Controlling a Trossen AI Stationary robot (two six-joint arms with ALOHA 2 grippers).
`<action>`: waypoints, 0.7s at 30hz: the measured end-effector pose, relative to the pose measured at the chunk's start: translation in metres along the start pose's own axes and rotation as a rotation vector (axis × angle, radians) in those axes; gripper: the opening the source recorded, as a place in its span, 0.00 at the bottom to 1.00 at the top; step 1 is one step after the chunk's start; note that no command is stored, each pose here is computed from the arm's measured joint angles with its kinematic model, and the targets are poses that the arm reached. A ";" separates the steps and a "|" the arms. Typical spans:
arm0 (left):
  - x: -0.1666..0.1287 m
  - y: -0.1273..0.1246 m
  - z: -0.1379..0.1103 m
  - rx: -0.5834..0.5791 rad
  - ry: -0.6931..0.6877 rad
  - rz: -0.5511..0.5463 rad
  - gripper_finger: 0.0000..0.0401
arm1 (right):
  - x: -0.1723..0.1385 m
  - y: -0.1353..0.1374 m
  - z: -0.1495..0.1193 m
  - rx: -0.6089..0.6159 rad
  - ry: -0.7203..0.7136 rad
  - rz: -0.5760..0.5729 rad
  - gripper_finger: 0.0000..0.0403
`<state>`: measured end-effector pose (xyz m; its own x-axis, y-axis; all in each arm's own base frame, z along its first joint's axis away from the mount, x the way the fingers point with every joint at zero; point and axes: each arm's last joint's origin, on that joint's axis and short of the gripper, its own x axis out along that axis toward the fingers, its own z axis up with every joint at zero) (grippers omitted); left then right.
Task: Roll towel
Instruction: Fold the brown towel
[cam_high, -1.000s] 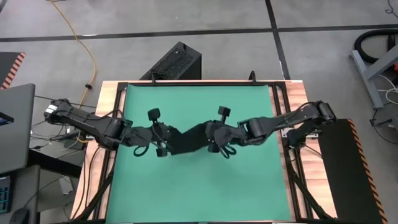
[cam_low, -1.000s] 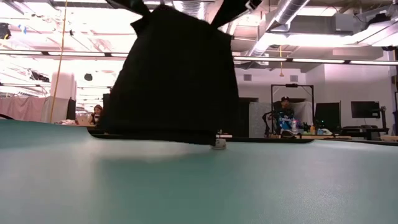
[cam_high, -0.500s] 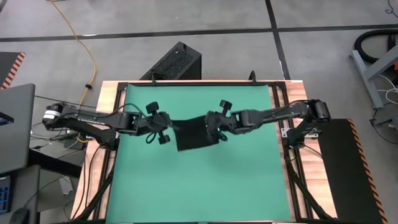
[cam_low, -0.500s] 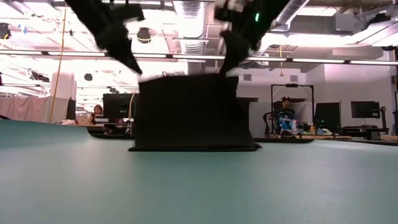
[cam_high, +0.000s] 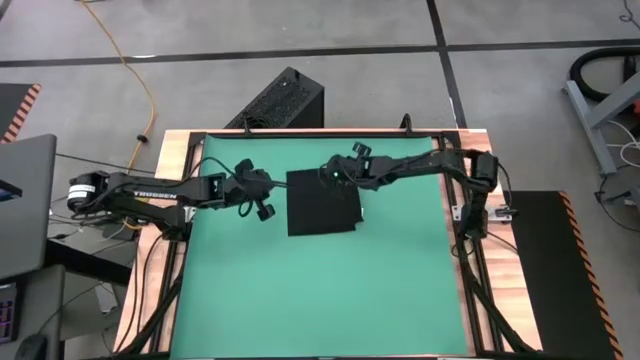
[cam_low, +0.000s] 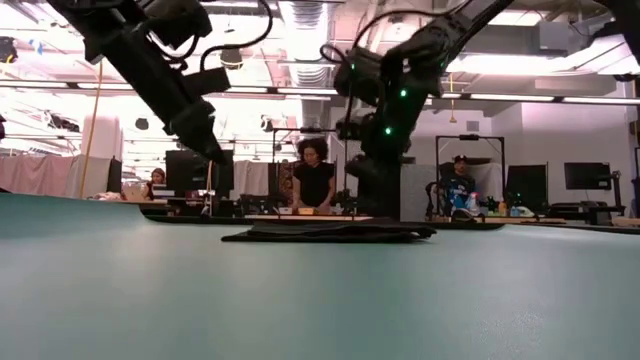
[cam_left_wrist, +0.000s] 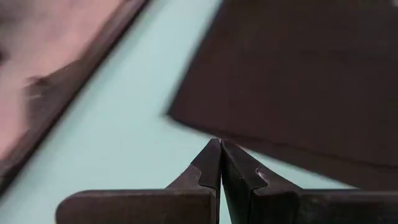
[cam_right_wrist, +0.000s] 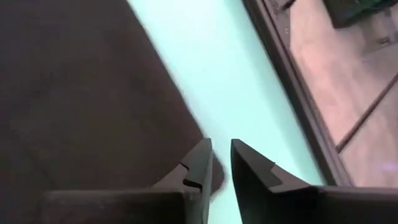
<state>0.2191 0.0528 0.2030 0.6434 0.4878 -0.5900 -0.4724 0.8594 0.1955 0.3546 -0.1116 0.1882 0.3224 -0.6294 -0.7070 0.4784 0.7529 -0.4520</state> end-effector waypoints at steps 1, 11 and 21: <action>0.000 -0.002 0.001 -0.004 -0.013 -0.052 0.00 | 0.001 -0.003 0.000 -0.018 0.003 -0.005 0.22; -0.020 -0.048 0.004 0.140 -0.111 -0.349 0.00 | -0.079 0.000 0.017 -0.143 -0.273 0.472 0.37; -0.046 -0.084 -0.005 0.154 -0.152 -0.313 0.00 | -0.077 0.107 0.009 -0.347 -0.518 0.547 0.35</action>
<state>0.2257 -0.0430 0.2099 0.8300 0.2050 -0.5187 -0.1502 0.9778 0.1461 0.3881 0.0154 0.1987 0.8124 -0.1018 -0.5742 -0.1074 0.9417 -0.3189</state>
